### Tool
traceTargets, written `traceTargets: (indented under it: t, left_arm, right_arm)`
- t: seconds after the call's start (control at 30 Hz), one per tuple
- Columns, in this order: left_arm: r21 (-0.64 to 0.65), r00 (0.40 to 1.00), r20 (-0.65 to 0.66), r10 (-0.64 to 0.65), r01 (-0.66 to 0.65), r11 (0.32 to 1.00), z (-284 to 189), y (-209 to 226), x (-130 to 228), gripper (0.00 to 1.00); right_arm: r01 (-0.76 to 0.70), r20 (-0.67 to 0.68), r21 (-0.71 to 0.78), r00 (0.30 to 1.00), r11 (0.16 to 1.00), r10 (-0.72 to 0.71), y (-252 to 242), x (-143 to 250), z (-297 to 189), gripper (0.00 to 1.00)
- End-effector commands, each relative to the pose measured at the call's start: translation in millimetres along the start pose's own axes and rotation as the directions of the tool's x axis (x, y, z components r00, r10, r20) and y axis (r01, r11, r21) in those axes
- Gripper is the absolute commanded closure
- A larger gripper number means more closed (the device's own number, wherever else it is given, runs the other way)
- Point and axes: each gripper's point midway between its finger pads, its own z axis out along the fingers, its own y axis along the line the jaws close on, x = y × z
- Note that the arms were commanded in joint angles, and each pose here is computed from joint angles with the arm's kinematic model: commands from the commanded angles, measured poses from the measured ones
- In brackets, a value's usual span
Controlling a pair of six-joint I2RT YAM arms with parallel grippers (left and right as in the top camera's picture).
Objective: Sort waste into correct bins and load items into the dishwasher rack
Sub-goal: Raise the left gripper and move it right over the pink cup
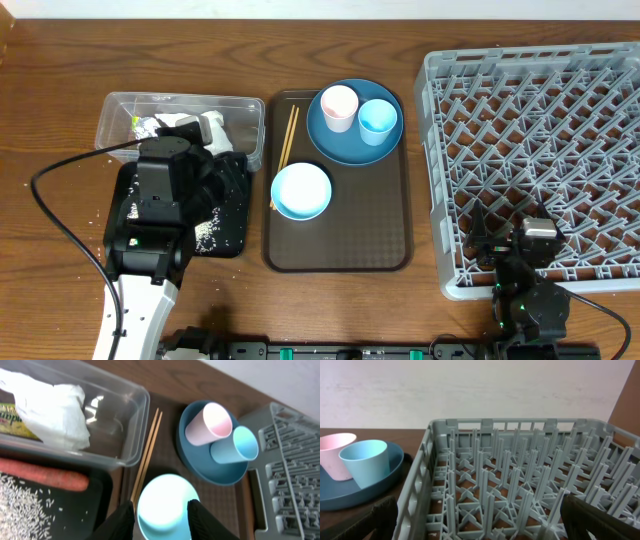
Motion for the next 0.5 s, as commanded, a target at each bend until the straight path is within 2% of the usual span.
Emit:
traceTargets:
  t: [0.0,0.13,0.33,0.47]
  left_arm:
    - [0.011,1.0,-0.012,0.025,-0.025,1.0,-1.0,-3.1,1.4,0.64]
    - [0.013,1.0,-0.007,0.027,-0.027,1.0,-1.0,-3.7,0.1,0.64]
    - [0.019,0.997,0.007,0.071,-0.071,0.997,-1.0,-5.3,-3.2,0.64]
    - [0.037,0.996,0.04,0.082,-0.083,0.996,-1.3,-10.0,-11.1,0.64]
  right_arm:
    - [-0.009,0.013,0.016,1.0,1.0,0.009,-3.3,-2.7,0.1,0.01]
    - [-0.036,0.098,-0.141,0.994,0.989,0.05,22.9,-26.6,-3.2,0.01]
    - [-0.054,0.083,-0.134,0.994,0.99,0.065,20.0,-67.3,-15.7,0.01]
    - [-0.048,0.053,-0.115,0.997,0.992,0.055,16.3,-111.6,-21.9,0.01]
